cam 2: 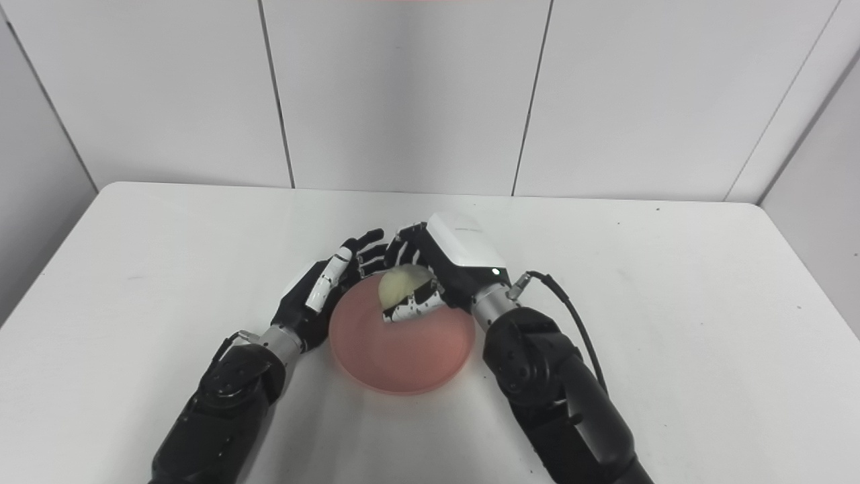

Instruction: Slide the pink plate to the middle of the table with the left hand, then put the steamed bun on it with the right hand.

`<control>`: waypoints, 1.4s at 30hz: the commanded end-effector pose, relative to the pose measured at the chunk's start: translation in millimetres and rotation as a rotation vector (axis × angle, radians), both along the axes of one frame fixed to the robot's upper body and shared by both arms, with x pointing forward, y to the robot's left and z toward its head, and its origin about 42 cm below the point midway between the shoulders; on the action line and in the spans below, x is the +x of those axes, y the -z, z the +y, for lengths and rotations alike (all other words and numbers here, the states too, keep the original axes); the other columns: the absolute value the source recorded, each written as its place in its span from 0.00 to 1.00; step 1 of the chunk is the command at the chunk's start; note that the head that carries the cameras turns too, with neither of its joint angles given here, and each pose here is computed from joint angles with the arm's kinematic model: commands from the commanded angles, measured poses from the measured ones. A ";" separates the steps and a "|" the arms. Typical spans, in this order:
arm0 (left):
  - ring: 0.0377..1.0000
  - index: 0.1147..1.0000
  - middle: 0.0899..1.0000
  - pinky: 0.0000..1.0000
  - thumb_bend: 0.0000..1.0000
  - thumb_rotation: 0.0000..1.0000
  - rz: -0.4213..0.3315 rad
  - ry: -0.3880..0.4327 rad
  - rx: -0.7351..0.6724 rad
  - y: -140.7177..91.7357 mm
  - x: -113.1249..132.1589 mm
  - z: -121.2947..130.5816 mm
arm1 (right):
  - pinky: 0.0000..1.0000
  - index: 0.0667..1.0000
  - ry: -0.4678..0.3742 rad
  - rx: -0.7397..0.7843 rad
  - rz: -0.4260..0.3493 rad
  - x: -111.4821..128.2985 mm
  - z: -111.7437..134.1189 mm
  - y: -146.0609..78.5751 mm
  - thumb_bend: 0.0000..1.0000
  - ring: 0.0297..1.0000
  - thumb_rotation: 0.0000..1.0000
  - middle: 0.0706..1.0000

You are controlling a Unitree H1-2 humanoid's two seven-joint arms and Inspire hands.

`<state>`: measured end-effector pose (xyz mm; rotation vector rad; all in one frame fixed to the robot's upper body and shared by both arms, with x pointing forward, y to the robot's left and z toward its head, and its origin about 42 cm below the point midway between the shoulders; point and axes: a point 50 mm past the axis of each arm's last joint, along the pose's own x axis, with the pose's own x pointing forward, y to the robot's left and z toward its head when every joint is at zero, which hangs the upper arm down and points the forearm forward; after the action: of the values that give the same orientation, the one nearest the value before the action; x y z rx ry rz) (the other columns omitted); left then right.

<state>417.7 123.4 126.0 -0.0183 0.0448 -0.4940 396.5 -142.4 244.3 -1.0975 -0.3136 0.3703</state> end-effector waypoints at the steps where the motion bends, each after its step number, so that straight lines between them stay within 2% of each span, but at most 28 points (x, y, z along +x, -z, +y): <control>1: 0.87 0.88 0.88 0.86 0.41 1.00 0.210 0.032 0.080 44.7 -21.2 -5.0 | 0.31 0.45 -0.060 0.015 -0.086 2.5 8.7 -19.0 0.51 0.37 0.12 0.43; 6: 0.87 0.88 0.88 0.86 0.40 1.00 0.204 0.034 0.082 42.8 -21.6 -3.7 | 0.31 0.45 -0.064 0.013 -0.071 3.1 9.7 -8.5 0.51 0.36 0.12 0.43; 10: 0.87 0.88 0.88 0.85 0.40 1.00 0.201 0.033 0.081 42.1 -22.1 -2.9 | 0.34 0.45 -0.055 -0.006 -0.048 4.6 8.4 -0.5 0.51 0.40 0.13 0.46; 28: 0.87 0.87 0.87 0.85 0.40 1.00 0.218 0.015 0.080 40.3 -23.0 -2.3 | 0.30 0.45 -0.040 -0.052 0.035 18.4 7.3 39.0 0.51 0.36 0.13 0.43; 34: 0.87 0.87 0.87 0.86 0.41 1.00 0.214 0.017 0.085 39.8 -23.1 -2.9 | 0.28 0.45 -0.045 -0.071 0.026 18.1 9.0 41.8 0.51 0.34 0.12 0.42; 42: 0.86 0.86 0.87 0.84 0.39 1.00 0.210 0.018 0.077 38.7 -23.0 -3.9 | 0.34 0.46 -0.054 -0.112 0.014 11.5 9.4 27.4 0.51 0.41 0.14 0.49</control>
<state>416.1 123.8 128.8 -0.0186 0.0566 -0.4836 406.4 -137.9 201.2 -1.1738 -0.2812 0.4487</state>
